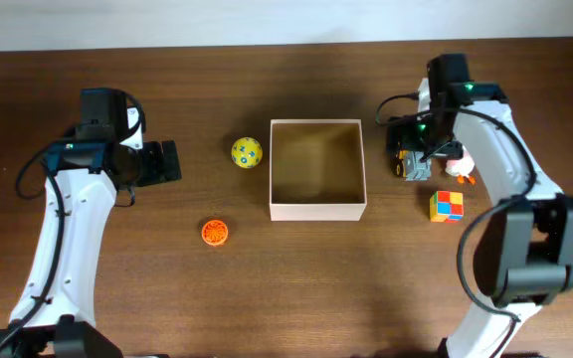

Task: Pack container
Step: 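Reach the right gripper to the grey-yellow toy truck and grasp it, then carry the truck into the white box and release it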

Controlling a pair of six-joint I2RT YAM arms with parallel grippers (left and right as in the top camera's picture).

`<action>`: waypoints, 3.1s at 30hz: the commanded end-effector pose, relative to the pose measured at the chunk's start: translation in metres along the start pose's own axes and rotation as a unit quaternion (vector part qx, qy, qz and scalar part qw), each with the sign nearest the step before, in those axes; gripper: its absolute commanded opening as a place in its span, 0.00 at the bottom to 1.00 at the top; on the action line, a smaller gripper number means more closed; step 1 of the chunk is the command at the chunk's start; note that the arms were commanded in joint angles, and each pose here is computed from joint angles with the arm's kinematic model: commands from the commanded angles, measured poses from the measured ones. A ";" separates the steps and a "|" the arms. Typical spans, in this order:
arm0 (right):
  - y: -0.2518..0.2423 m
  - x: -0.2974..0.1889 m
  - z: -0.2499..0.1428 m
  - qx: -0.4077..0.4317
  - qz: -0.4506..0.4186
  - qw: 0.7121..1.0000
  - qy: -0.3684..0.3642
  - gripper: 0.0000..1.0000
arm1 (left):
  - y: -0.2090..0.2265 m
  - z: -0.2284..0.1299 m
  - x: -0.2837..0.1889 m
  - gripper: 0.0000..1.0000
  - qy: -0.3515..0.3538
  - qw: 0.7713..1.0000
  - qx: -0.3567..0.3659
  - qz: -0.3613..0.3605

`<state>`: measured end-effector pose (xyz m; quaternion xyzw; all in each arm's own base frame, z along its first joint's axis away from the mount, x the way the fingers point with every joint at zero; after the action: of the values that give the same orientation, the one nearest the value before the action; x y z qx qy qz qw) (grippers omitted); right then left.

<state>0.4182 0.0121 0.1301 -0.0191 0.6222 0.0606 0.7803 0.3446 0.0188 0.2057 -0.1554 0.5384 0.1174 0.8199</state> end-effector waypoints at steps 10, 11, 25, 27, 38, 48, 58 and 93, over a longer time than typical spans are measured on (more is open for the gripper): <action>-0.013 0.036 -0.009 0.008 -0.036 0.998 0.053 0.76 | 0.001 0.005 -0.002 0.99 -0.007 1.000 0.005 0.004; -0.013 0.037 -0.010 0.008 -0.036 0.998 0.055 0.75 | 0.001 0.005 -0.002 0.99 -0.007 1.000 0.005 0.004; -0.017 0.027 -0.014 0.014 -0.035 0.997 0.067 0.42 | 0.001 0.005 -0.002 0.99 -0.007 1.000 0.005 0.004; -0.016 0.013 -0.009 0.013 -0.036 0.998 0.058 0.43 | 0.001 0.005 -0.002 0.99 -0.007 1.000 0.005 0.004; 0.073 -0.140 0.021 -0.043 0.008 0.997 -0.069 0.25 | 0.001 0.005 -0.002 0.99 -0.007 1.000 0.005 0.004; 0.162 -0.106 0.006 -0.078 0.016 0.996 -0.037 0.20 | 0.001 0.005 -0.002 0.99 -0.007 1.000 0.005 0.004; 0.164 -0.010 0.000 -0.057 -0.019 0.998 -0.010 0.21 | 0.001 0.005 -0.002 0.99 -0.007 1.000 0.005 0.004; 0.028 -0.178 0.037 -0.032 -0.094 0.981 -0.166 0.98 | 0.001 0.005 -0.002 0.99 -0.007 1.000 0.005 0.004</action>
<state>0.4027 0.0808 0.3280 -0.0871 0.4503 0.0655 0.8862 0.3443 0.0192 0.2054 -0.1533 0.5392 0.1185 0.8196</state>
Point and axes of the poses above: each gripper's point midway between its finger pads, its own x axis out along the fingers, its own y axis along the line the jaws close on, z = x × y, the point moved 5 cm from there along -x, back along the fingers, and after that the axes turned 13 degrees about -x, right-handed, at the moved point
